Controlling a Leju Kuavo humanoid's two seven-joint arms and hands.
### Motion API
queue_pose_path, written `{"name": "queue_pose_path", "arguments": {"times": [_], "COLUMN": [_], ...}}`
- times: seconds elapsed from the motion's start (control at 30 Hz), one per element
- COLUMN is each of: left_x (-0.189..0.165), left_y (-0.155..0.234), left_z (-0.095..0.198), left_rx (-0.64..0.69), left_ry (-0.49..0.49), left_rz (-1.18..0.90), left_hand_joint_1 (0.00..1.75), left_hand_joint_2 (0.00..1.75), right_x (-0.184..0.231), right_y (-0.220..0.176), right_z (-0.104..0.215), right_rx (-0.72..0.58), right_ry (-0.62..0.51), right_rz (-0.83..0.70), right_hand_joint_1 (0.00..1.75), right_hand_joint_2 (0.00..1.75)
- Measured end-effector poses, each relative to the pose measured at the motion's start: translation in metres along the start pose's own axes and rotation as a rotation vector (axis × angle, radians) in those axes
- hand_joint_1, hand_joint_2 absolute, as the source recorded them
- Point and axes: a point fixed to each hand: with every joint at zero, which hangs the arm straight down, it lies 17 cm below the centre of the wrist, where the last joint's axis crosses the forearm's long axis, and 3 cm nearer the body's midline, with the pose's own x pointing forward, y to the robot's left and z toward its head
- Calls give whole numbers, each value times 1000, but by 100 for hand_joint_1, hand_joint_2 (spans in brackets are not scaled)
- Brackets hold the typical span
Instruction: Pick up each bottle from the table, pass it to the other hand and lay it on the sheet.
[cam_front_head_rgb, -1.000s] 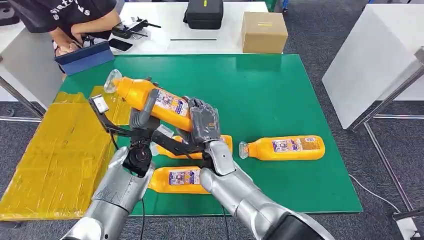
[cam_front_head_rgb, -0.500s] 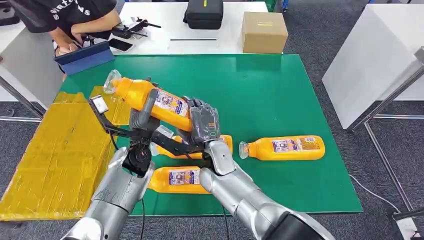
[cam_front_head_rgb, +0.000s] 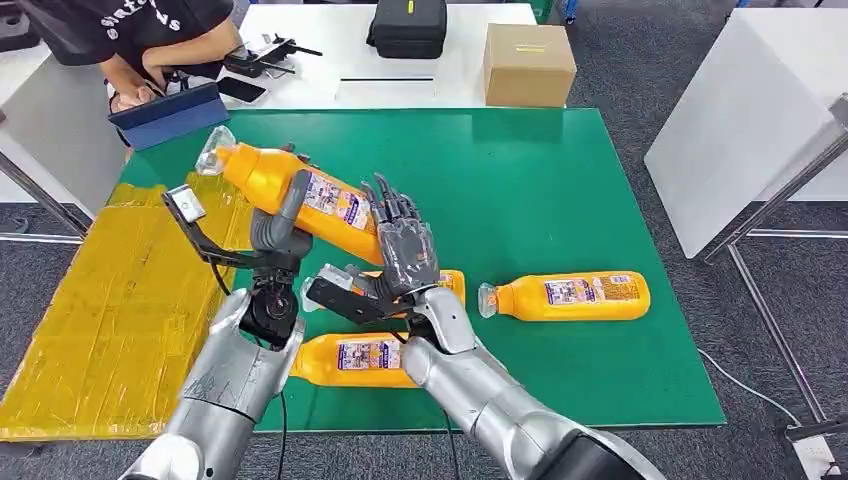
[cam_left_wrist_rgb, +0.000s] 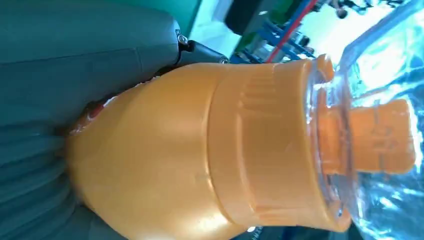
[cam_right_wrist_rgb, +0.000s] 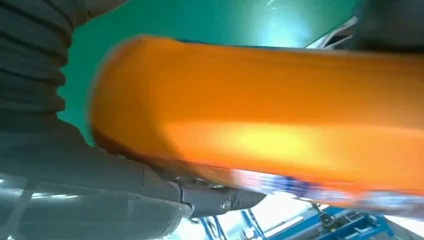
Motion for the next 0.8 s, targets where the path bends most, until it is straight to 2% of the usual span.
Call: {"name": "queue_pose_path", "arguments": {"times": [0.13, 0.2, 0.4, 0.47, 0.53, 0.63, 0.73, 0.8], "left_x": [5, 22, 28, 31, 40, 61, 94, 108], "left_y": [-2, -4, -4, -3, 5, 27, 49, 55], "left_z": [-1, -2, -1, -1, -1, 1, 9, 17], "left_rx": [-2, -8, -11, -7, 23, 102, 181, 191], "left_ry": [-11, -51, -65, -73, -105, -201, -339, -404], "left_rz": [-4, -4, -7, -6, -38, -178, -460, -689], "left_hand_joint_1": [175, 175, 175, 175, 175, 175, 175, 175], "left_hand_joint_2": [175, 175, 175, 175, 175, 175, 175, 175], "right_x": [-4, -17, -22, -24, -25, -28, -31, -31], "right_y": [-3, -10, -12, -17, -20, -22, -45, -75], "right_z": [0, 3, 4, 5, 6, 20, 35, 50], "right_rx": [-15, -49, -62, -93, -124, -142, -190, -253], "right_ry": [9, 56, 71, 83, 79, 72, 65, 39], "right_rz": [-36, -116, -139, -222, -368, -543, -671, -721], "right_hand_joint_1": [0, 0, 0, 0, 0, 0, 0, 0], "right_hand_joint_2": [175, 175, 175, 175, 175, 175, 175, 175]}}
